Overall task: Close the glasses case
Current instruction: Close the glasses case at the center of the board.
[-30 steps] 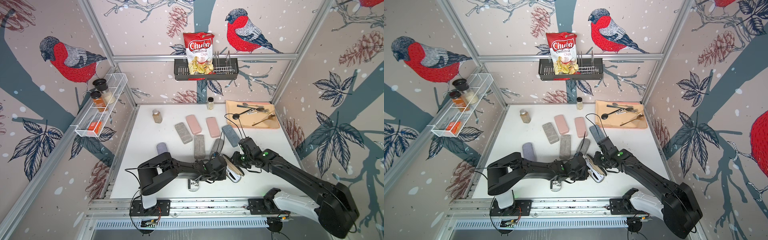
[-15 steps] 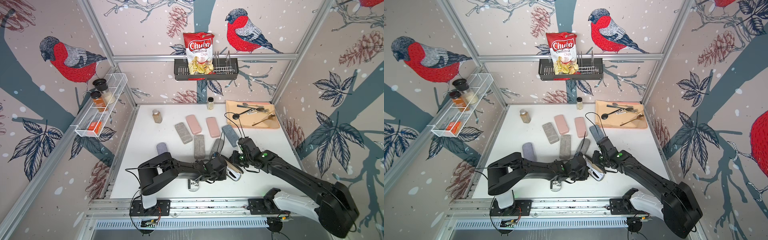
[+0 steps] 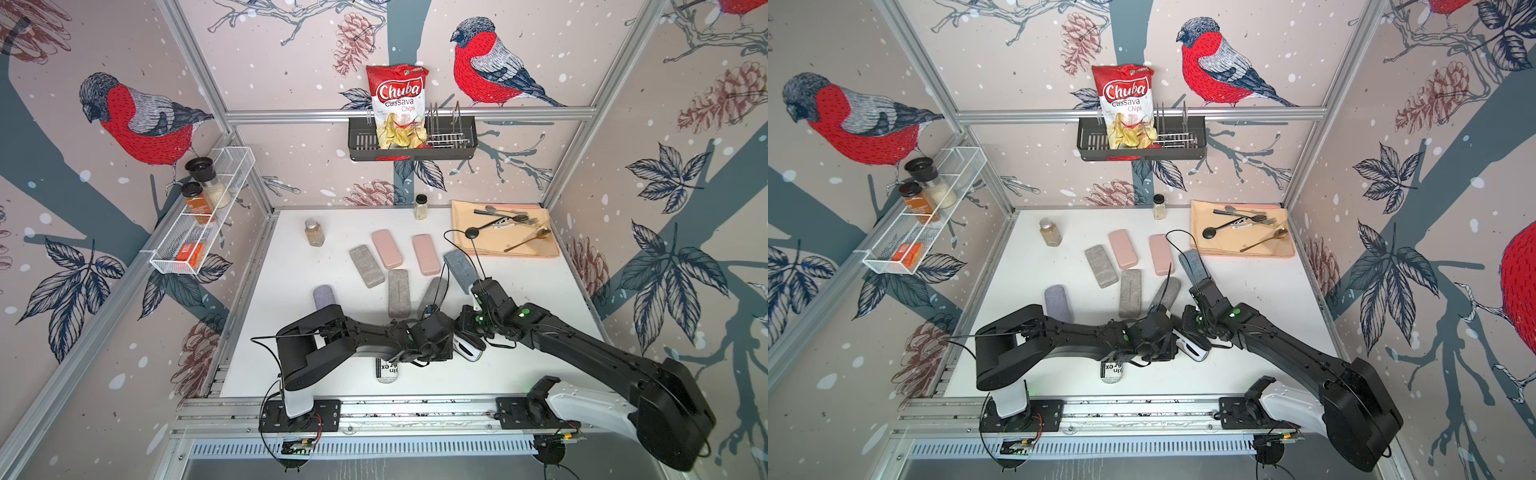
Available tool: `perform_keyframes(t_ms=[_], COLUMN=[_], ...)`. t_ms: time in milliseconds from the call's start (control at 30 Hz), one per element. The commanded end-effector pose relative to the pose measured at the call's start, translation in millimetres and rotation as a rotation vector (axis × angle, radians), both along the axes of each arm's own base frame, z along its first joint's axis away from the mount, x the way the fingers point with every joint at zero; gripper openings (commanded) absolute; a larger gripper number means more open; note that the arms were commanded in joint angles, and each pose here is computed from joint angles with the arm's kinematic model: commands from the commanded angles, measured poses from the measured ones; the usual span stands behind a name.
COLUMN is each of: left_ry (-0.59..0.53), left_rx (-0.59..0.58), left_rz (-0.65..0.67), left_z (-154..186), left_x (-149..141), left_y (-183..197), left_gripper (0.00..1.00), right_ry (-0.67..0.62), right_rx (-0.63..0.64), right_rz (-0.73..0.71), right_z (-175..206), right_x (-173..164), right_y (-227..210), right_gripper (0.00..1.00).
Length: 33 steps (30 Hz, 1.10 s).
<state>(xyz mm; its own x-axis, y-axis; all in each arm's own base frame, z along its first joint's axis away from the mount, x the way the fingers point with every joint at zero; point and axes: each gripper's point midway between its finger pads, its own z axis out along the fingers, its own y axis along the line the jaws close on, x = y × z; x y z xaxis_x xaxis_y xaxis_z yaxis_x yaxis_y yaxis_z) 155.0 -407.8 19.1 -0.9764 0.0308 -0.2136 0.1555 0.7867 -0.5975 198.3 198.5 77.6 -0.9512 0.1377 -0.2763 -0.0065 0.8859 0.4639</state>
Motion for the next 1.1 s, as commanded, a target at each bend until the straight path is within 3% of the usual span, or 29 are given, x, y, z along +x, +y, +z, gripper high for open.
perform_keyframes(t_ms=[0, 733, 1067], left_ry=[-0.023, -0.038, -0.116], left_rx=[0.012, 0.009, 0.012], left_rz=[0.000, 0.004, 0.010], left_z=[-2, 5, 36], left_x=[5, 7, 15], left_y=[1, 3, 9], left_gripper=[0.00, 0.00, 0.00], right_ry=[0.093, 0.099, 0.009], right_rx=[-0.026, -0.042, -0.058], right_rz=[0.018, 0.014, -0.028], right_z=[-10, -12, 10], right_x=[-21, -25, -9], right_y=[-5, -5, -11], right_gripper=[0.16, 0.18, 0.22])
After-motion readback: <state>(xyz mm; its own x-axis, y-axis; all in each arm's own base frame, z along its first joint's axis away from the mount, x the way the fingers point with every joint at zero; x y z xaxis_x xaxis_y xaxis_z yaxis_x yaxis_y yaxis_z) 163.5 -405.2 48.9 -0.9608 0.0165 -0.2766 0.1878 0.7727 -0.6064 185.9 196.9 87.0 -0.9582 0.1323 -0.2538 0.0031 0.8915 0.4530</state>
